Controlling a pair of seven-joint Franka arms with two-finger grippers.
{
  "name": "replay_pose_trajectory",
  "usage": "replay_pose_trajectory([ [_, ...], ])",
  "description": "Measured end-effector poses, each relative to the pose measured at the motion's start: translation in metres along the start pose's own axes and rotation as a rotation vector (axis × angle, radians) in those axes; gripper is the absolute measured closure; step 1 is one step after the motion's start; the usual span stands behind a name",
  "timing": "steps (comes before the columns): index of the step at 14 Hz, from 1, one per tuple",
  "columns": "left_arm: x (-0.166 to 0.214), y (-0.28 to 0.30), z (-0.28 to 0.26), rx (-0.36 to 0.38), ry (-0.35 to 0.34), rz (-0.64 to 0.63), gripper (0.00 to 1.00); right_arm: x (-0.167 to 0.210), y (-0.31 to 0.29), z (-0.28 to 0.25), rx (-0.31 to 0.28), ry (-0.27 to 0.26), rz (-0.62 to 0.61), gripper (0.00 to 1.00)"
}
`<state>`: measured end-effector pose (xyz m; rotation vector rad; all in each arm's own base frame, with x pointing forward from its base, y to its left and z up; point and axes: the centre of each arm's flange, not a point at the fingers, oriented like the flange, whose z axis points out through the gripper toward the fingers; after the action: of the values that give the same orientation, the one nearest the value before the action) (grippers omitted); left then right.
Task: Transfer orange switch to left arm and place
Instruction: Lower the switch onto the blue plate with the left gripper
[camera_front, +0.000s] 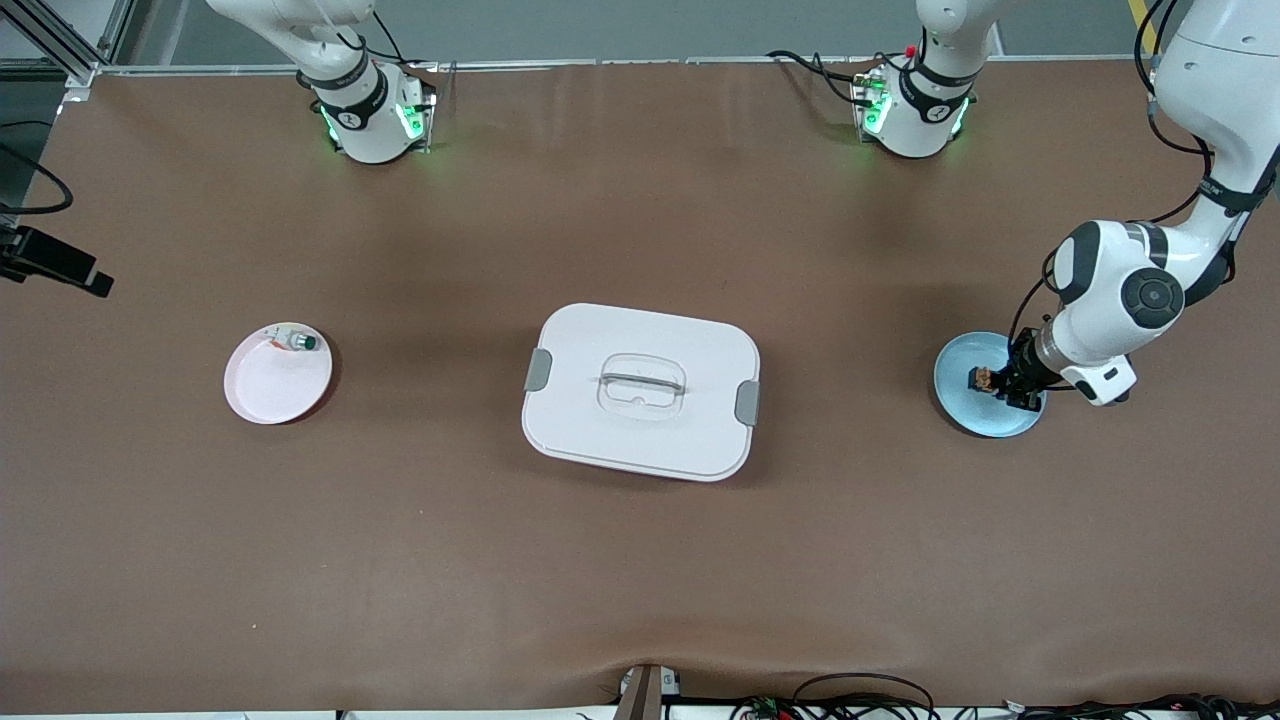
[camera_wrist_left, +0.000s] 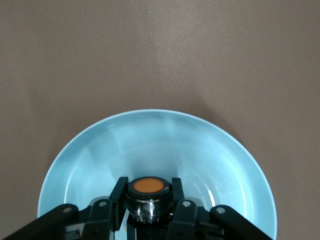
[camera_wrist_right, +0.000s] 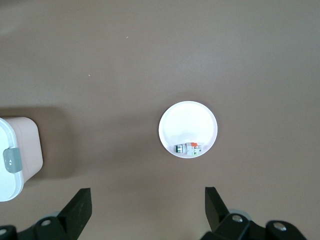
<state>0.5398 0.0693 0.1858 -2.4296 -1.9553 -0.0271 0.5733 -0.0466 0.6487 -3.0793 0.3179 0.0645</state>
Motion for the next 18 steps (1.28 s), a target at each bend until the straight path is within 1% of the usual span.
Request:
replay_pose_trajectory([
  [8, 0.0012, 0.0020, -0.0010, -0.004, 0.001, -0.001, 0.61, -0.0002, 0.0000, 0.0001, -0.001, -0.002, 0.000, 0.00],
  [11, 0.0024, 0.0040, -0.0028, -0.009, 0.003, -0.002, 0.37, -0.0006, -0.0033, 0.0002, -0.008, 0.000, -0.006, 0.00],
  [14, 0.0049, 0.0077, -0.0065, -0.019, 0.007, -0.018, 0.05, -0.0007, -0.0037, 0.0004, -0.020, 0.000, -0.008, 0.00],
  [15, 0.0054, 0.0085, -0.0072, -0.021, 0.008, -0.025, 0.00, -0.0009, -0.0036, 0.0004, -0.021, -0.001, -0.008, 0.00],
  [18, 0.0060, 0.0094, -0.0082, -0.024, 0.009, -0.030, 0.00, -0.0013, -0.0035, -0.0002, -0.022, 0.000, -0.008, 0.00],
])
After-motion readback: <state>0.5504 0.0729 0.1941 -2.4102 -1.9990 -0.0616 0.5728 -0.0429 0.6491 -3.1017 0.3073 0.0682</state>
